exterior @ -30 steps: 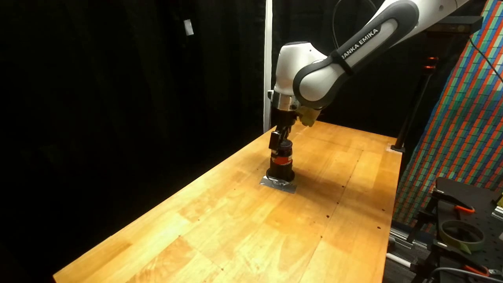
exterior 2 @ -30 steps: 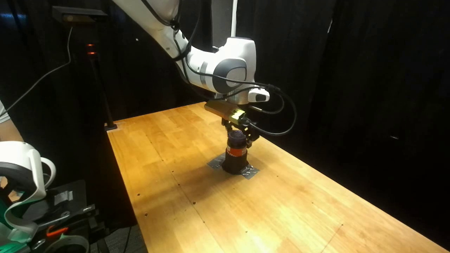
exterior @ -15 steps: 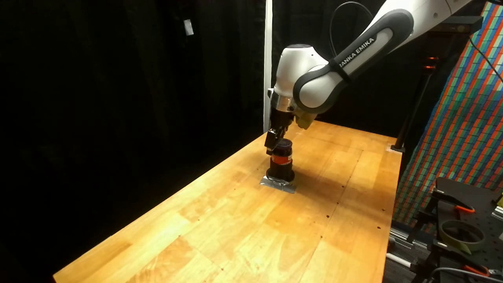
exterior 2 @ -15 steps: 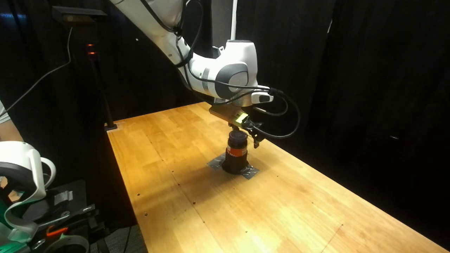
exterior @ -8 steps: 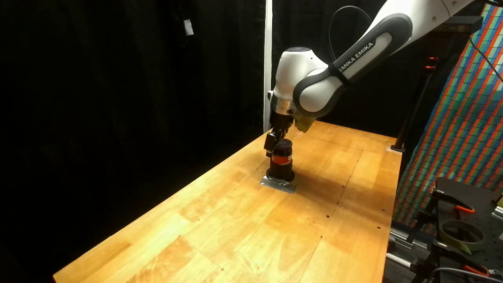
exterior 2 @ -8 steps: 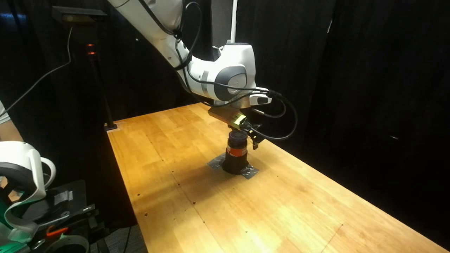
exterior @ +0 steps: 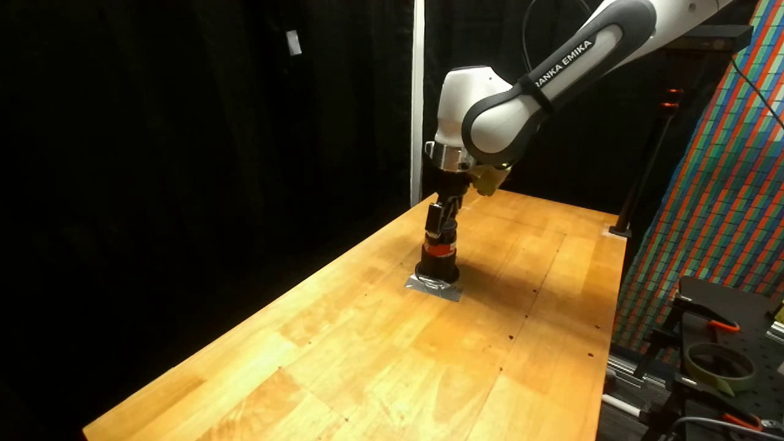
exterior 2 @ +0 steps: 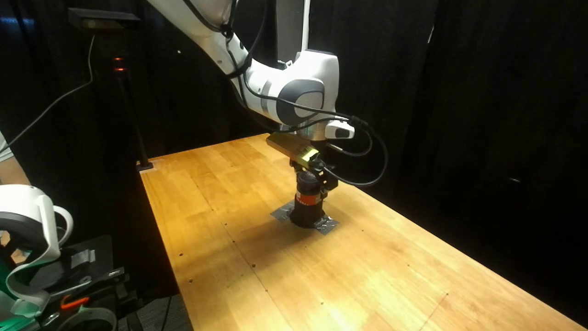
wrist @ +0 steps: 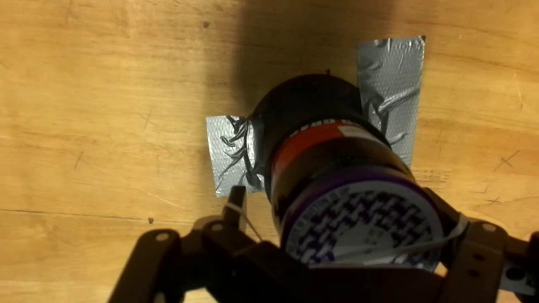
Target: Wrap the band over the bottom of the brown coffee cup
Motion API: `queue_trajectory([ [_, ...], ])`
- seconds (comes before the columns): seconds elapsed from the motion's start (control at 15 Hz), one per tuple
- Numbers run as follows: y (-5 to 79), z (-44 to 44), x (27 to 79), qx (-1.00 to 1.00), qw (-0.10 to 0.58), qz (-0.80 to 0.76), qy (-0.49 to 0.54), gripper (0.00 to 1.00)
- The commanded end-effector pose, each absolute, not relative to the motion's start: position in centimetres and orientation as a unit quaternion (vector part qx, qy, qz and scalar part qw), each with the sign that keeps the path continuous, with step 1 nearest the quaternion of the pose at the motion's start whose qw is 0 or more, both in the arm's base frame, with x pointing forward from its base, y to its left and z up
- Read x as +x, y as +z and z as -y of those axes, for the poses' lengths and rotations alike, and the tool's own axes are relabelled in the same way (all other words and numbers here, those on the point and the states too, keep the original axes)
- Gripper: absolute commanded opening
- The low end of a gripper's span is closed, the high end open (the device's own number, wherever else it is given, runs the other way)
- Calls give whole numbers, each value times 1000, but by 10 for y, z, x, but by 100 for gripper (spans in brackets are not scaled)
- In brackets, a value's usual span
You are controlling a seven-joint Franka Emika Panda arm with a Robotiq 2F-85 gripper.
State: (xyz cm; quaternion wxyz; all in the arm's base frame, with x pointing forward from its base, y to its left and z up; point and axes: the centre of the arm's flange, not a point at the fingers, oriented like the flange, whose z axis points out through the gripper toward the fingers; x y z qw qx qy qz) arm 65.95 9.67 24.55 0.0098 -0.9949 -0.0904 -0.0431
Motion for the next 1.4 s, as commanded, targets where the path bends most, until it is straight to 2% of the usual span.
queue_trajectory([
  [0.0,257,-82,632,-995,28,94,-21,100],
  [0.53,249,-75,599,-995,31,96,-2,100],
  [0.6,249,-75,595,-995,27,97,-7,75],
  [0.67,249,-75,591,-995,23,98,-12,74],
  [0.73,250,-75,587,-995,22,98,-20,68],
  [1.13,258,-74,558,-989,12,120,-90,19],
  [1.2,256,-73,556,-987,12,125,-102,14],
  [1.33,253,-75,549,-982,10,135,-132,10],
])
